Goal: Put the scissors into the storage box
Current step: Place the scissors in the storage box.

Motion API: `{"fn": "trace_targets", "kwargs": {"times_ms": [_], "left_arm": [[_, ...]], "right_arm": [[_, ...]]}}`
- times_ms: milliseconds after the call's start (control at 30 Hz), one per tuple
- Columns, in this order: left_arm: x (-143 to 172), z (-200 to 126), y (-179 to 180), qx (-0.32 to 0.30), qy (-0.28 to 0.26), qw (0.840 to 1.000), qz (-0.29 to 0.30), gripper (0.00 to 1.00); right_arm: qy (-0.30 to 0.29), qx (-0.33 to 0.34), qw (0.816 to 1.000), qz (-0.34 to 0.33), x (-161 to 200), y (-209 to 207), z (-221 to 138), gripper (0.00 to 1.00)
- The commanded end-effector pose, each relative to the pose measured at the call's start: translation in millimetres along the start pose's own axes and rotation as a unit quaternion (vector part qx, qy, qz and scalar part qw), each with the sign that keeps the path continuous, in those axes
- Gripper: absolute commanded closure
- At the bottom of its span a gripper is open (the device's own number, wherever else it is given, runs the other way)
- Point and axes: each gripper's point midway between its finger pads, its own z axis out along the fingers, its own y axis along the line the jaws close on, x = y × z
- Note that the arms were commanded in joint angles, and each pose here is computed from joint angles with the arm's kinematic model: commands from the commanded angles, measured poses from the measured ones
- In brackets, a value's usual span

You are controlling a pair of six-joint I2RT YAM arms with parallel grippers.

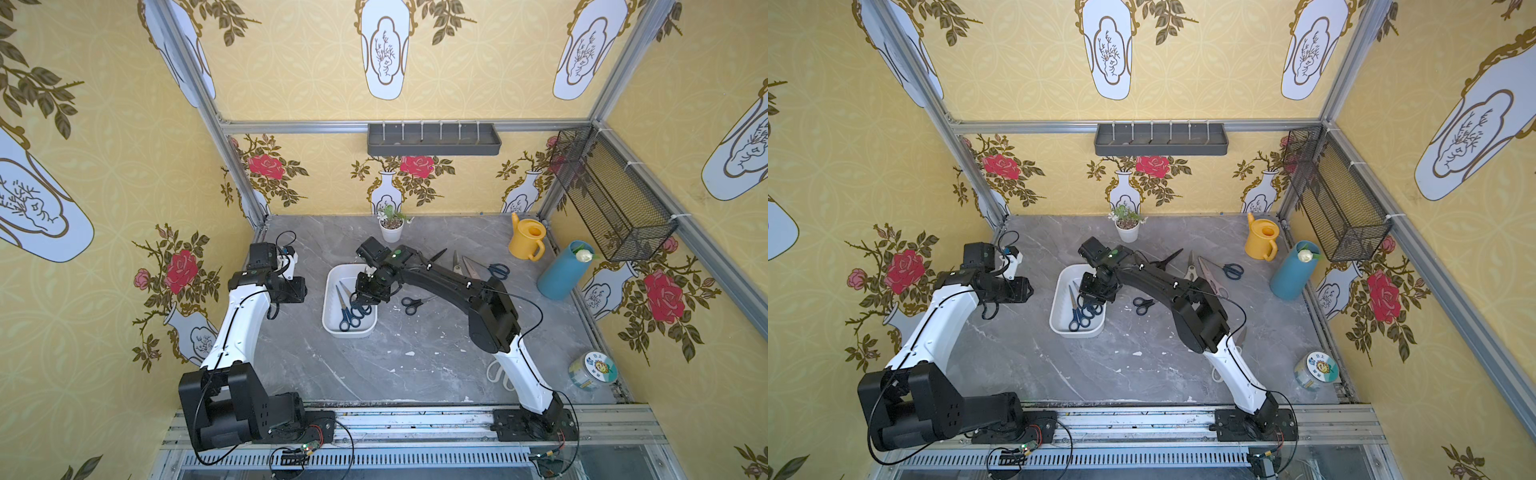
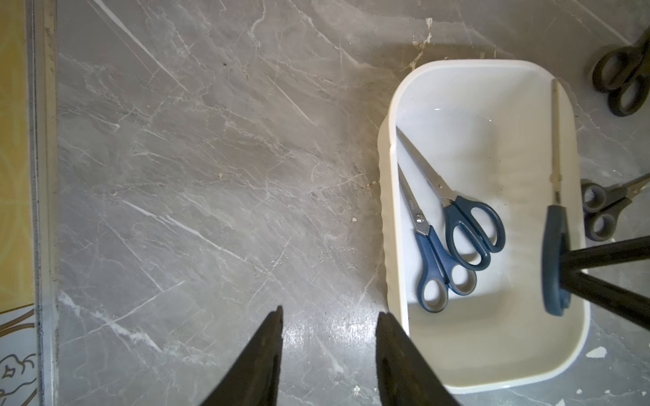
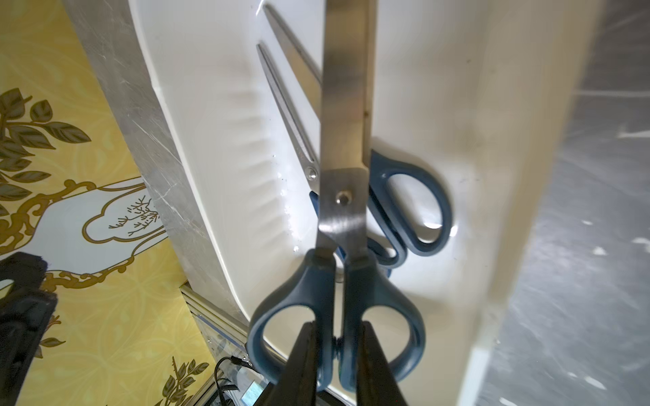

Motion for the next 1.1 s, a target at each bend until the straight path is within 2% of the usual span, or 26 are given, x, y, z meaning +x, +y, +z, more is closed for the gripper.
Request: {"fn": "trace_targets", "kwargs": {"times_ms": [0, 167, 300, 500, 600, 733, 900, 967, 1067], "left_arm": [[-5, 1, -1, 0.006, -0.013, 1.0, -0.002, 0.52], [-6, -1, -4, 0.012, -0.017, 1.0, -0.004, 0.52], [-5, -2, -6, 0.016, -0.018, 1.0, -0.005, 0.52], [-4, -3, -8, 0.022, -0.023, 0.999, -0.006, 0.52], [-3, -4, -9, 0.024, -0.024, 0.999, -0.005, 0.51], [-1, -7, -13, 0.032, -0.025, 0.999, 0.0, 0.51], [0, -20, -36, 0.082, -0.011, 0.996, 0.033, 0.53], [0, -26, -47, 0.094, 0.007, 0.994, 0.057, 0.55], [-2, -34, -69, 0.108, 0.028, 0.99, 0.089, 0.58]], "right_arm": [[0.002, -0.006, 1.0, -0.02, 0, 12, 8, 0.79], [-0.02, 0.031, 0.999, -0.011, -14, -9, 27, 0.79], [-0.015, 0.042, 0.999, -0.009, -14, -19, 43, 0.78], [-0.006, 0.056, 0.998, -0.008, -8, -29, 54, 0.73], [-0.013, 0.051, 0.999, -0.013, -9, -23, 48, 0.65], [-0.046, 0.024, 0.998, -0.028, -18, 2, 18, 0.59], [-0.103, -0.006, 0.994, -0.047, -24, 30, -44, 0.57], [-0.132, 0.01, 0.99, -0.043, -20, 21, -72, 0.57], [-0.167, 0.061, 0.984, -0.001, -9, -29, -113, 0.57]]}}
